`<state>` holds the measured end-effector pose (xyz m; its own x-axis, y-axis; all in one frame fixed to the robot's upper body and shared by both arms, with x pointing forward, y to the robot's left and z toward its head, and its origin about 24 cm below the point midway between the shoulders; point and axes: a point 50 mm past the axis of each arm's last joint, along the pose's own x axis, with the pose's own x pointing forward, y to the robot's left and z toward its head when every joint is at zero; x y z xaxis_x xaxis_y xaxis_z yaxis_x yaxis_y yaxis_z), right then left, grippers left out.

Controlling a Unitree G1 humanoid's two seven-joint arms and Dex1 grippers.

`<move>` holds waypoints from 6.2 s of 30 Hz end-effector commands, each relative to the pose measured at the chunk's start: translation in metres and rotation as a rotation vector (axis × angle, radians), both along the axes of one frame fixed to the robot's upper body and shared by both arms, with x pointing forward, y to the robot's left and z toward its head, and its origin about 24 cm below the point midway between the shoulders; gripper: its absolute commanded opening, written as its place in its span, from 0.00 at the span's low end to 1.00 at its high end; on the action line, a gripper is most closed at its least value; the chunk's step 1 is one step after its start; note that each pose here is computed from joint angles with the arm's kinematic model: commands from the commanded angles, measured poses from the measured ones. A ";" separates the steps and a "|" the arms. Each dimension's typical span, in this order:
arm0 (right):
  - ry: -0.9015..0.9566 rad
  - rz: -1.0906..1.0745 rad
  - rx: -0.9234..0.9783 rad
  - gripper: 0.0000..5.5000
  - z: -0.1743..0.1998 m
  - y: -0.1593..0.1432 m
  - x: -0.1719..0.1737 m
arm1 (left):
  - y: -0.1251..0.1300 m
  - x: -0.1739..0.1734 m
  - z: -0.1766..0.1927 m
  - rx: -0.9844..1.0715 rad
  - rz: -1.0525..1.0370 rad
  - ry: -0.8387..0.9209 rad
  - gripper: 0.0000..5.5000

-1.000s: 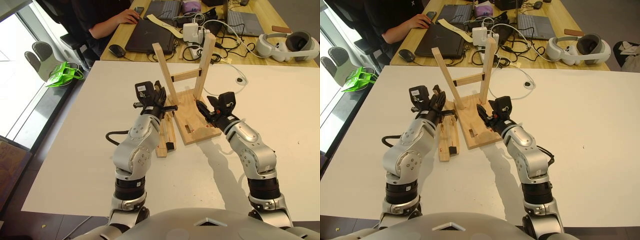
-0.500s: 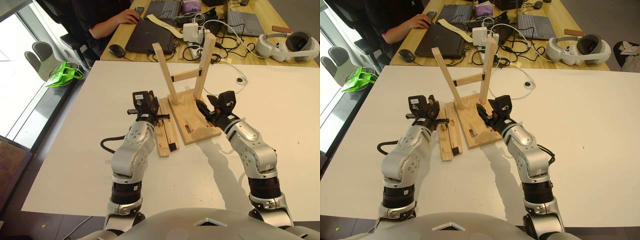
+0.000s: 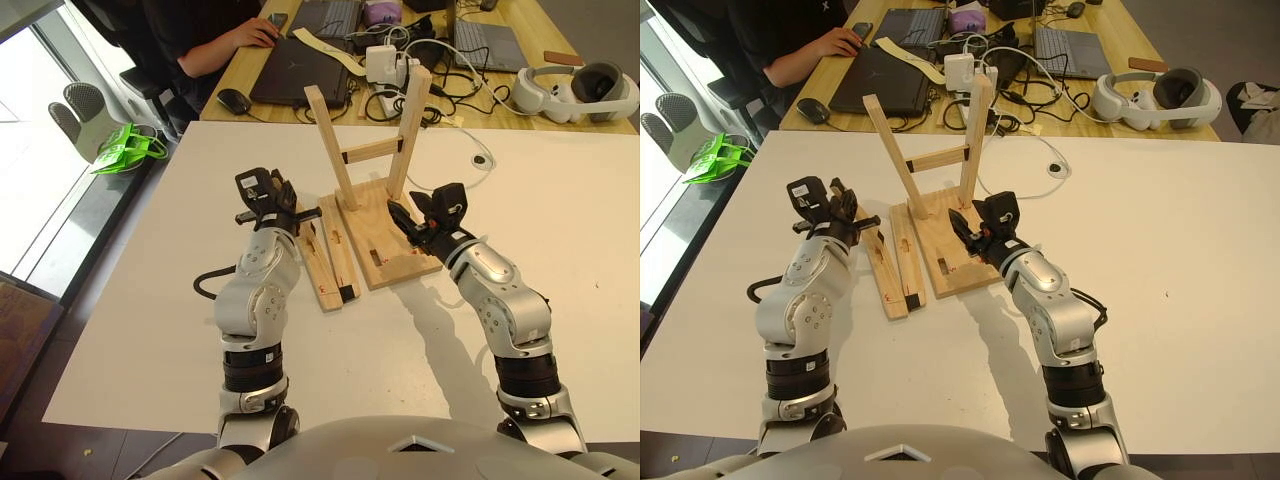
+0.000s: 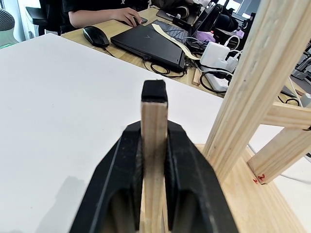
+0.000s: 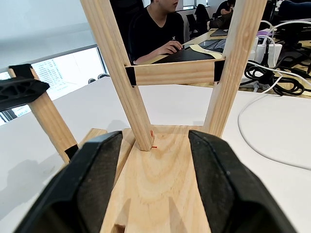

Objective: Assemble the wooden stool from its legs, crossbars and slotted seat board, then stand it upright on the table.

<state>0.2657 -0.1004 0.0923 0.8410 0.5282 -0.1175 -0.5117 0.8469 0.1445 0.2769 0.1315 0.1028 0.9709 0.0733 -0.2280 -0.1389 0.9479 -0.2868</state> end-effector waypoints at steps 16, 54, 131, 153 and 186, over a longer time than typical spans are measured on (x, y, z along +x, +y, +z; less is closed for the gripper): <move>0.052 0.067 -0.063 0.46 -0.009 0.006 -0.005 | -0.056 -0.010 -0.024 -0.322 -0.134 0.145 0.07; 0.070 0.399 0.083 0.46 0.002 0.031 -0.037 | -0.009 -0.010 0.037 -0.257 -0.048 -0.071 0.07; 0.104 0.337 -0.113 0.46 -0.012 -0.003 -0.011 | -0.001 -0.022 0.015 -0.189 -0.059 0.134 0.07; 0.107 0.328 -0.124 0.46 -0.013 -0.004 -0.008 | -0.006 -0.033 0.000 -0.171 -0.104 0.184 0.07; 0.100 0.322 -0.150 0.46 -0.014 -0.003 -0.007 | -0.006 -0.037 -0.011 0.165 -0.184 0.275 0.07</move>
<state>0.2565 -0.1040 0.0767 0.6099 0.7395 -0.2848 -0.7459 0.6571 0.1088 0.2440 0.1283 0.1089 0.9245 -0.0291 -0.3801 -0.0320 0.9876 -0.1535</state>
